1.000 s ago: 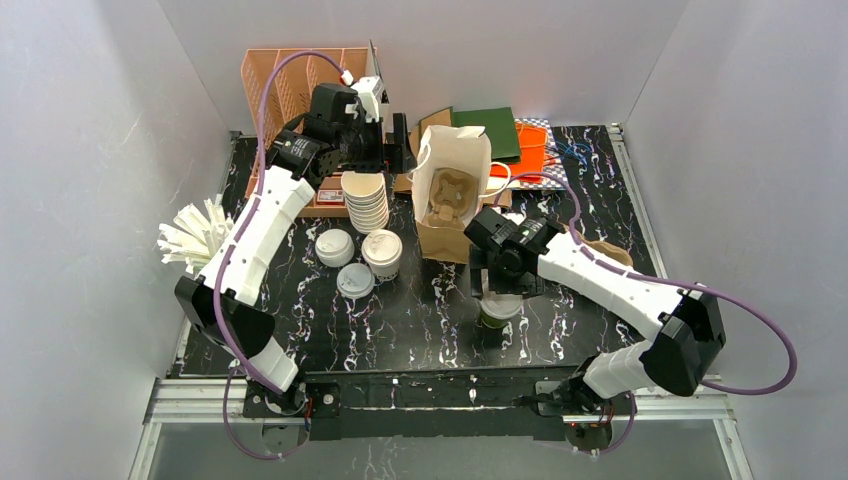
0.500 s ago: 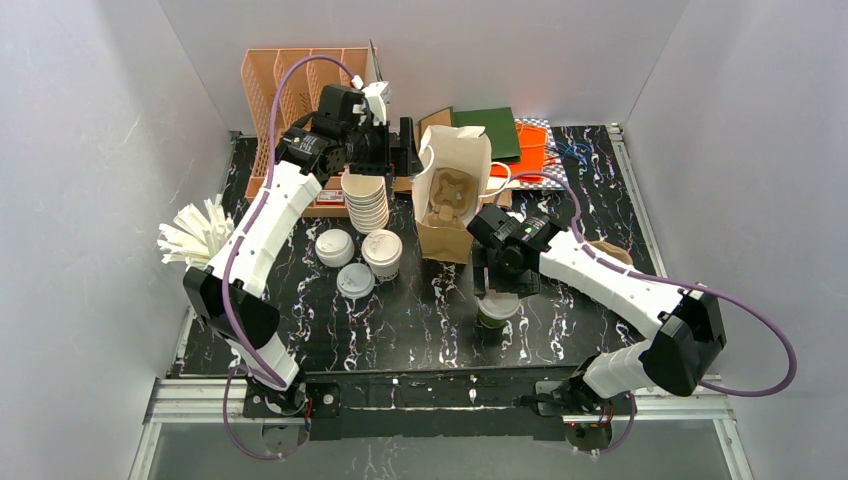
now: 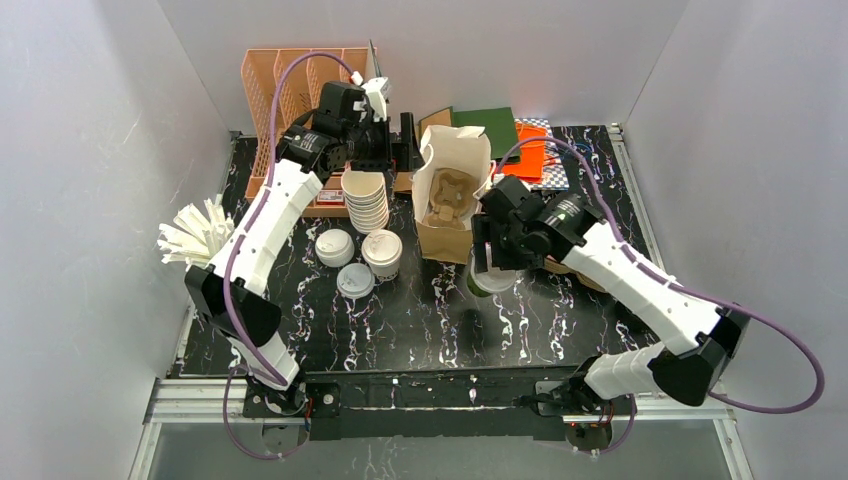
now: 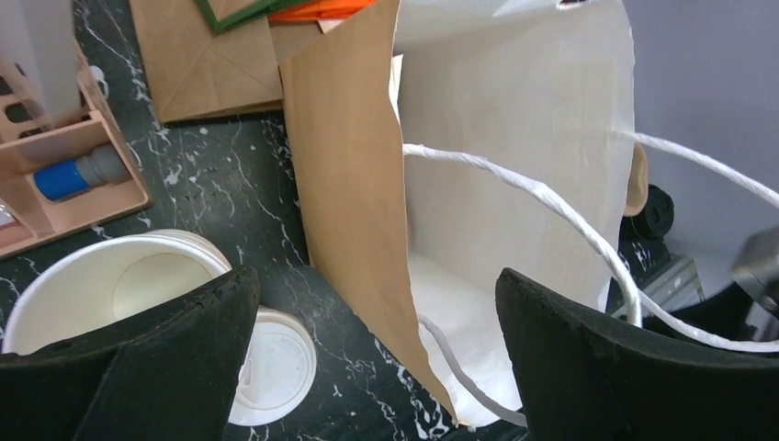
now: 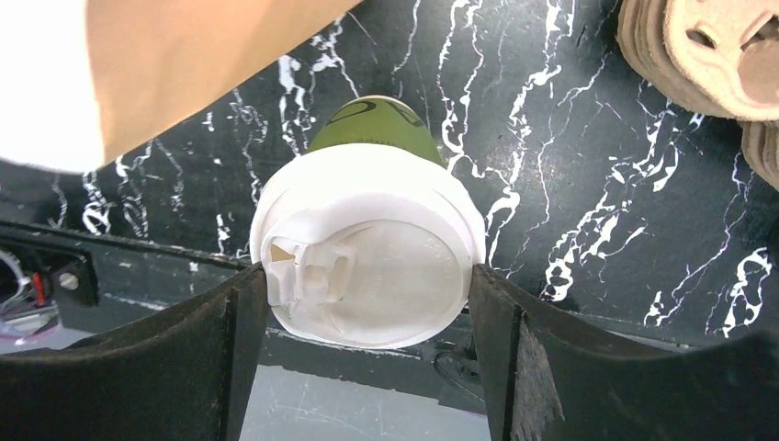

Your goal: Pack the takeout coffee

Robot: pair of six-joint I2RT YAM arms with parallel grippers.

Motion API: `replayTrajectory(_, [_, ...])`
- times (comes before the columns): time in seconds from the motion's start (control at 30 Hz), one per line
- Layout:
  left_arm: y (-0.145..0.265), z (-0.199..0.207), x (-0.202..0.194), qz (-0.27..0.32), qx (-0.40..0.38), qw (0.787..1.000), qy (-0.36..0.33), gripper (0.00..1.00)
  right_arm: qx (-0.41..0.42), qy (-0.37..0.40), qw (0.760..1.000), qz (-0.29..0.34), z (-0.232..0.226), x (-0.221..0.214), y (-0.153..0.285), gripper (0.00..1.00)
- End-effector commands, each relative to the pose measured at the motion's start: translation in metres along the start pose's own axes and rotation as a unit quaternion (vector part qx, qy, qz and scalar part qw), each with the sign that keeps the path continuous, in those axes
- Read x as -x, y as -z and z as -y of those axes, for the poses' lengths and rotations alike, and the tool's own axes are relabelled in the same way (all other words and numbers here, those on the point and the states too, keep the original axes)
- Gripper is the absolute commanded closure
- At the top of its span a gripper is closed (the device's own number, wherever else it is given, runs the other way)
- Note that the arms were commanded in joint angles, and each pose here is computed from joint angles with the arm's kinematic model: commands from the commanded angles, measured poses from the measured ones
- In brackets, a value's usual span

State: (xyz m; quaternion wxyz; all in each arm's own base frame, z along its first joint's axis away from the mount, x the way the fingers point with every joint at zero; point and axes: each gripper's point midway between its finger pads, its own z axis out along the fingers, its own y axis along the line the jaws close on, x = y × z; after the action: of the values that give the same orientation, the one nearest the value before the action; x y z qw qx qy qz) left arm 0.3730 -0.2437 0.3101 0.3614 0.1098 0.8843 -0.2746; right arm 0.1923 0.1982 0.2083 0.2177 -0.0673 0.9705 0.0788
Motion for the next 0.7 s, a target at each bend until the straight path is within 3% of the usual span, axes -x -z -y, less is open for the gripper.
replayTrajectory(0.0, [0.047, 0.008, 0.044, 0.106, 0.019, 0.994, -0.014, 0.02, 0.046, 0.019, 0.999, 0.021, -0.004, 0.005, 0.034, 0.31])
replayTrajectory(0.3, [0.073, 0.044, 0.065, 0.147, -0.054, 0.987, -0.027, 0.02, 0.076, 0.032, 0.996, 0.039, -0.007, 0.007, 0.055, 0.32])
replayTrajectory(0.5, [0.052, 0.063, 0.078, 0.142, -0.077, 0.986, -0.05, 0.03, 0.11, 0.046, 0.991, 0.056, -0.015, 0.013, 0.072, 0.34])
replayTrajectory(0.57, [0.044, 0.072, 0.084, 0.144, -0.074, 0.984, -0.072, 0.14, 0.121, 0.047, 0.99, 0.062, -0.018, 0.015, 0.079, 0.34])
replayTrajectory(0.67, [0.033, 0.096, 0.097, 0.146, -0.079, 0.981, -0.097, 0.44, 0.129, 0.046, 0.988, 0.067, -0.018, 0.015, 0.087, 0.34])
